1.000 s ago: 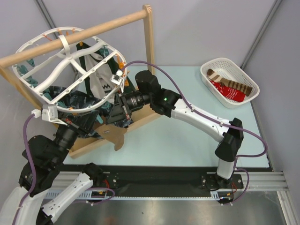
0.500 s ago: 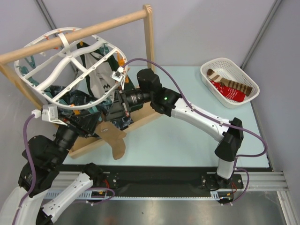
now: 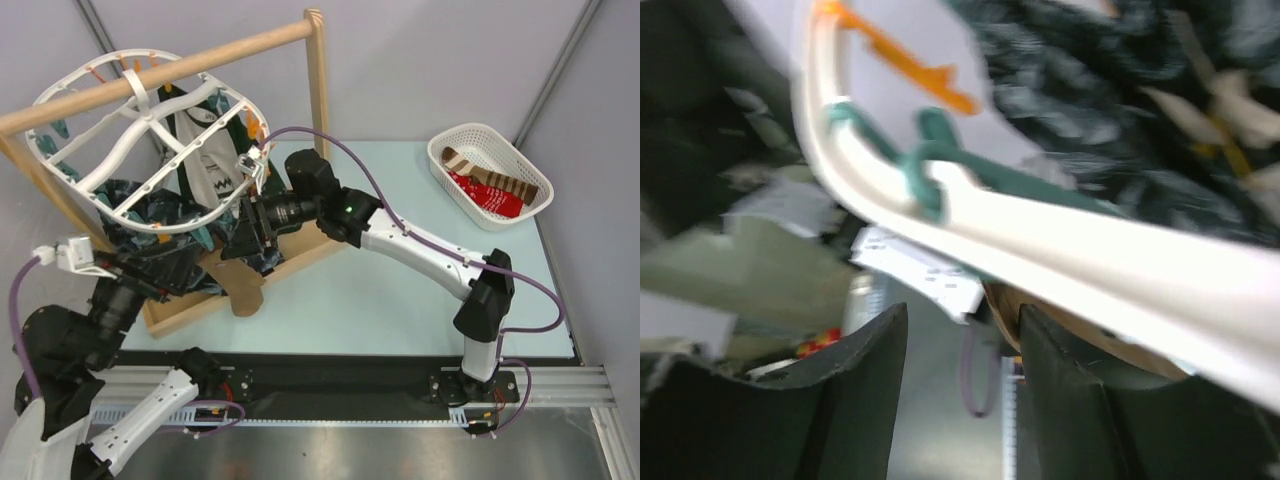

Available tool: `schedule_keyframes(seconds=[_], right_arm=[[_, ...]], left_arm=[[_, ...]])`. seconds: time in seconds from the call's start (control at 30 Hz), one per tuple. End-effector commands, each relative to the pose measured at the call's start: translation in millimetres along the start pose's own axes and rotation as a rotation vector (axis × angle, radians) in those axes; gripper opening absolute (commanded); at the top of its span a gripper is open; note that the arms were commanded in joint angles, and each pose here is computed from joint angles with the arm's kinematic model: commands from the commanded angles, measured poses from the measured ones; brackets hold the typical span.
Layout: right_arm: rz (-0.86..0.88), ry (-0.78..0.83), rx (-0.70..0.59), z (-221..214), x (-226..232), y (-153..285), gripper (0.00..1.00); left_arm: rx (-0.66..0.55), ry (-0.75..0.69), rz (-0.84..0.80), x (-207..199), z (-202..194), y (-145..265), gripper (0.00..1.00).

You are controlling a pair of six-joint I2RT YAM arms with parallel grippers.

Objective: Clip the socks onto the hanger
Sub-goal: Clamp the sock onto the hanger, then open the clamp at the hanger.

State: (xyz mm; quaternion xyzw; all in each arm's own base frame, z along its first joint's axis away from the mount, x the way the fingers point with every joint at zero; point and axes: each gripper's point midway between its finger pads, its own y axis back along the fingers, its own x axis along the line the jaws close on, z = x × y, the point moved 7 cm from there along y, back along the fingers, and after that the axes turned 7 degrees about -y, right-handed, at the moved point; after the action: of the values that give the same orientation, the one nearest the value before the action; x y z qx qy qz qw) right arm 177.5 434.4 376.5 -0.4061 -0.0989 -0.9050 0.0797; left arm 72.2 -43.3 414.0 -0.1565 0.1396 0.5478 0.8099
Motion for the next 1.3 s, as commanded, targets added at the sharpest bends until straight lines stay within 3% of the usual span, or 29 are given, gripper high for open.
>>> schedule_keyframes(seconds=[0.0,0.13,0.37,0.5,0.6,0.8,0.93,1.27], right_arm=[[-0.23,0.114,-0.067,0.8,-5.5,23.9,0.55],[-0.397,0.25,-0.15,-5.1,-21.0,46.1,0.56],[-0.51,0.334,-0.34,22.7,-14.1,93.9,0.5],[-0.541,0.318,-0.458,44.5,-13.9,132.2,0.49],[-0.47,0.317,-0.531,58.0,-14.0,158.1,0.49],[-0.313,0.343,-0.504,60.0,-10.5,153.7,0.5],[-0.199,0.391,-0.48,47.9,-3.9,129.4,0.6],[-0.123,0.424,-0.477,39.5,-11.0,97.4,0.66]], left_arm=[[-0.078,0.043,-0.036,-5.4,22.2,19.5,0.67],[-0.116,0.089,-0.18,-24.0,31.4,20.2,0.57],[0.032,0.162,-0.405,-58.5,10.0,-16.9,0.43],[0.082,0.174,-0.448,-67.9,0.6,-40.5,0.43],[0.098,0.18,-0.47,-74.3,0.7,-53.5,0.43],[0.094,0.137,-0.348,-60.7,-2.6,-59.0,0.41],[0.089,0.102,-0.222,-43.0,-9.4,-57.5,0.44],[0.09,0.049,-0.13,-27.8,-15.3,-52.5,0.45]])
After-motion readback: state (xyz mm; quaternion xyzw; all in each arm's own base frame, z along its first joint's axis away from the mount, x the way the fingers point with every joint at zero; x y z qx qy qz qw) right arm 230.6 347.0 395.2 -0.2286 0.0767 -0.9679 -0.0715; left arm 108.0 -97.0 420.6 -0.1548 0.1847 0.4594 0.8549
